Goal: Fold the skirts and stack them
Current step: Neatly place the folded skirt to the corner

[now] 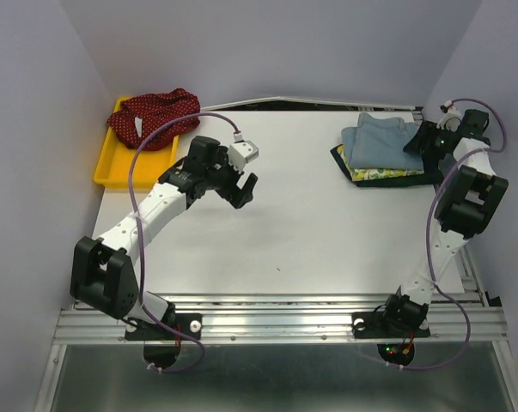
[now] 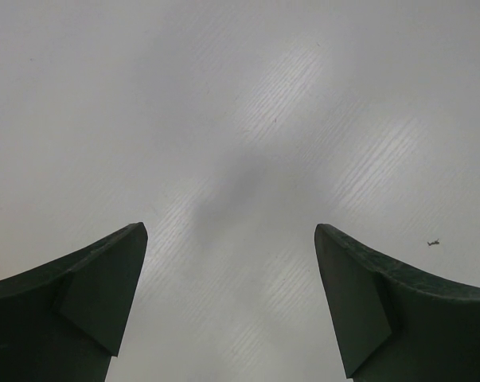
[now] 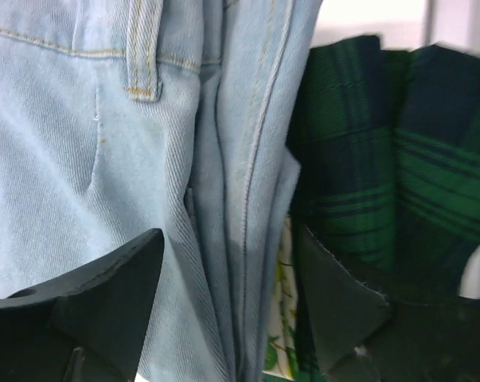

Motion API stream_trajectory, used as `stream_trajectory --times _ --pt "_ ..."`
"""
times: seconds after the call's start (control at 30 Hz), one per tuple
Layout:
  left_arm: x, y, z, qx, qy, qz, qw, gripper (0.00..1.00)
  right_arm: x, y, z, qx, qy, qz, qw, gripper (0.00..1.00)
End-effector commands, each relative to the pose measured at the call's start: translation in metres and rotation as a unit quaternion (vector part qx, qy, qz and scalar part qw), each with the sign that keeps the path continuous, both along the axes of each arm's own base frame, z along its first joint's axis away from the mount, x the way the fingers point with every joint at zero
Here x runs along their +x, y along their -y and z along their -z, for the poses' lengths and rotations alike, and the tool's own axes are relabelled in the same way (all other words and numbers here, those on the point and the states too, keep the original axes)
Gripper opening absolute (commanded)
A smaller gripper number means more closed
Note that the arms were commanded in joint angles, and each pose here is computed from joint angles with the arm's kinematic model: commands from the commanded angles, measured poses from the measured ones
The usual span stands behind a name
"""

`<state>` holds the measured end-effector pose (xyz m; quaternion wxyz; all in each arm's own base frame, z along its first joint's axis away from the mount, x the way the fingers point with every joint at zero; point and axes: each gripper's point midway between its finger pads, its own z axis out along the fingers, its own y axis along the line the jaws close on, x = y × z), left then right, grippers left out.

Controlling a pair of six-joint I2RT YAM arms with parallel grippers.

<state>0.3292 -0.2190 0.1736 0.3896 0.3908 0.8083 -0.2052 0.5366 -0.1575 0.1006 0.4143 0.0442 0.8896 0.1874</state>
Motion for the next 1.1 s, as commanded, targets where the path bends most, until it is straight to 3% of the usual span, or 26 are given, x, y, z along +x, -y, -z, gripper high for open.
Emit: stream_trajectory --times 0.0,0.27,0.37,0.5,0.63,0.8,0.93,1.07 --pt "0.007 -0.006 -0.043 -0.017 0.069 -0.018 0.997 0.99 0.003 0.021 -0.08 -0.083 0.062 0.016 0.995 0.76" --pt "0.032 -0.038 -0.116 -0.084 0.159 -0.112 0.977 0.99 -0.024 -0.004 -0.126 -0.106 0.075 -0.012 0.991 0.98" --pt "0.044 -0.052 -0.139 -0.114 0.173 -0.159 0.965 0.99 -0.034 -0.039 -0.146 -0.108 0.087 -0.045 0.989 1.0" --pt "0.057 -0.059 -0.142 -0.1 0.147 -0.177 0.968 0.99 -0.05 -0.096 -0.169 -0.111 0.098 -0.086 0.985 1.0" --pt "0.062 -0.067 -0.12 -0.069 0.121 -0.182 0.973 0.99 -0.071 -0.187 -0.172 -0.083 0.094 -0.148 0.981 1.0" --pt "0.049 -0.078 -0.079 -0.062 0.108 -0.18 0.976 0.99 -0.117 -0.272 -0.115 -0.027 0.046 -0.204 0.978 1.0" --pt "0.025 -0.085 -0.028 -0.03 0.064 -0.169 0.983 0.99 -0.16 -0.312 -0.071 -0.023 0.017 -0.247 0.968 1.0" --pt "0.008 -0.1 -0.011 0.006 0.081 -0.167 0.983 0.99 -0.194 -0.33 -0.044 -0.032 0.011 -0.285 0.958 1.0"
